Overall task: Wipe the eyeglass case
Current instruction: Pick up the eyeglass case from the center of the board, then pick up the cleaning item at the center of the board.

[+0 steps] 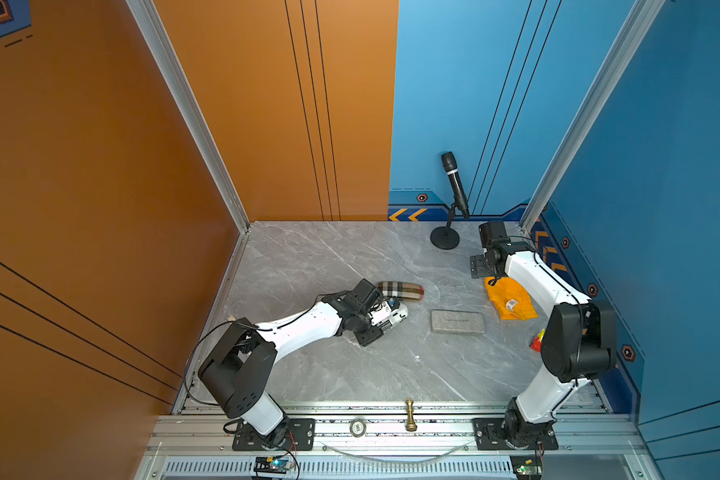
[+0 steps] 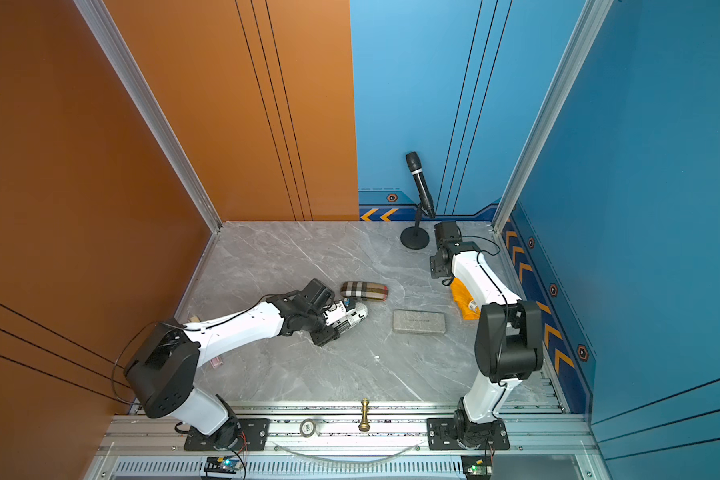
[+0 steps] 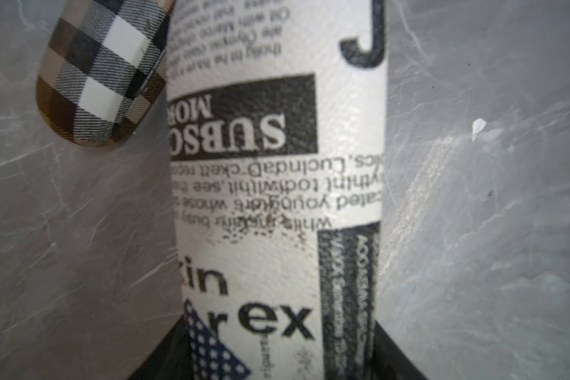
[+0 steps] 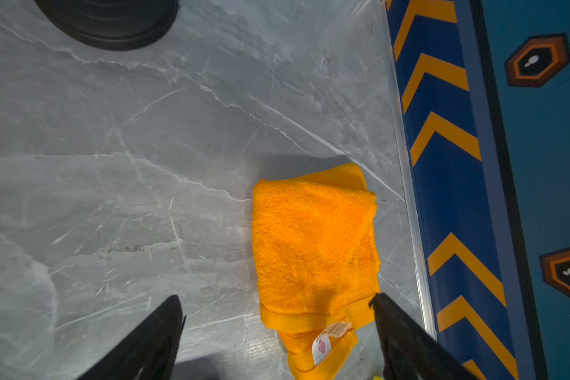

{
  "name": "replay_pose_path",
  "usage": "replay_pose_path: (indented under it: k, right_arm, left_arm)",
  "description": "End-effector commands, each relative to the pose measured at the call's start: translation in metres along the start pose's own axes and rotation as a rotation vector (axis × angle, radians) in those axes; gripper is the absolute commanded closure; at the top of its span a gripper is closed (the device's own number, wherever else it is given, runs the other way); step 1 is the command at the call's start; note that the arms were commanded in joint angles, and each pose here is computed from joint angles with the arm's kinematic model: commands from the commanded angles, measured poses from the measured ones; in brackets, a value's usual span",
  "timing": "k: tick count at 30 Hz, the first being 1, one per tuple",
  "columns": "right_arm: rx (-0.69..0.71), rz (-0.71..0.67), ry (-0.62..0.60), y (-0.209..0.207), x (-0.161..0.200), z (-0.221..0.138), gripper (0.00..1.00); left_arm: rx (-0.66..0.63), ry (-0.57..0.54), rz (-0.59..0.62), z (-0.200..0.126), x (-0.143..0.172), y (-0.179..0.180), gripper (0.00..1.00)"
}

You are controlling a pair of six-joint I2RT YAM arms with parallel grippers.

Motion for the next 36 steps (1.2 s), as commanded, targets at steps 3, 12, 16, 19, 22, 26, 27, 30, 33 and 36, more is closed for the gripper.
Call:
replay_pose_path:
  k: [3, 12, 16, 19, 22, 26, 27, 30, 33, 36]
  right_arm:
    - [-0.046, 0.017, 0.226, -0.012, 0.021, 0.038, 0.05]
    - [-0.06, 0.008, 0.37, -0.017, 0.035, 0.078, 0.03]
    - [-0.091, -0.008, 0.418, -0.01, 0.041, 0.095, 0.06]
    - [-0.123, 0.007, 0.426, -0.005, 0.044, 0.101, 0.07]
    - [-0.1, 0.01, 0.445, -0.011, 0.048, 0.11, 0.11]
    - [-0.19, 0.115, 0.446, -0.02, 0.054, 0.115, 0.32]
    - [-0.203, 0.138, 0.438, -0.022, 0.054, 0.115, 0.35]
    - [-0.212, 0.16, 0.421, -0.025, 0.057, 0.111, 0.46]
    - [-0.228, 0.17, 0.406, -0.024, 0.058, 0.106, 0.65]
    - [-0.26, 0.196, 0.398, -0.02, 0.057, 0.103, 1.0]
  left_arm:
    - [0.032, -0.203, -0.026, -0.021, -0.032, -0.015, 0.54]
    - [0.059, -0.248, -0.009, -0.013, -0.03, -0.039, 0.55]
    - [0.093, -0.268, 0.009, -0.016, -0.027, -0.049, 0.54]
    - [0.1, -0.275, -0.01, -0.014, -0.026, -0.05, 0.53]
    - [0.088, -0.251, -0.01, -0.012, -0.022, -0.05, 0.53]
    - [0.079, -0.247, 0.001, -0.016, -0.02, -0.049, 0.53]
    - [0.09, -0.248, 0.004, -0.017, -0.02, -0.051, 0.52]
    - [0.13, -0.236, 0.009, -0.015, -0.019, -0.055, 0.52]
    - [0.133, -0.198, 0.015, -0.008, -0.018, -0.06, 0.52]
    - [0.108, -0.134, -0.001, -0.001, -0.01, -0.058, 0.53]
Point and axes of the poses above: each gripper's point midway between its finger pads, its own z axis out along the fingers, its own y axis along the line the jaws close on, x = y × z, the point moved 6 cm from there along -z, back along the fingers, and after that the axes turned 10 degrees about -z, right-handed, at the moved point
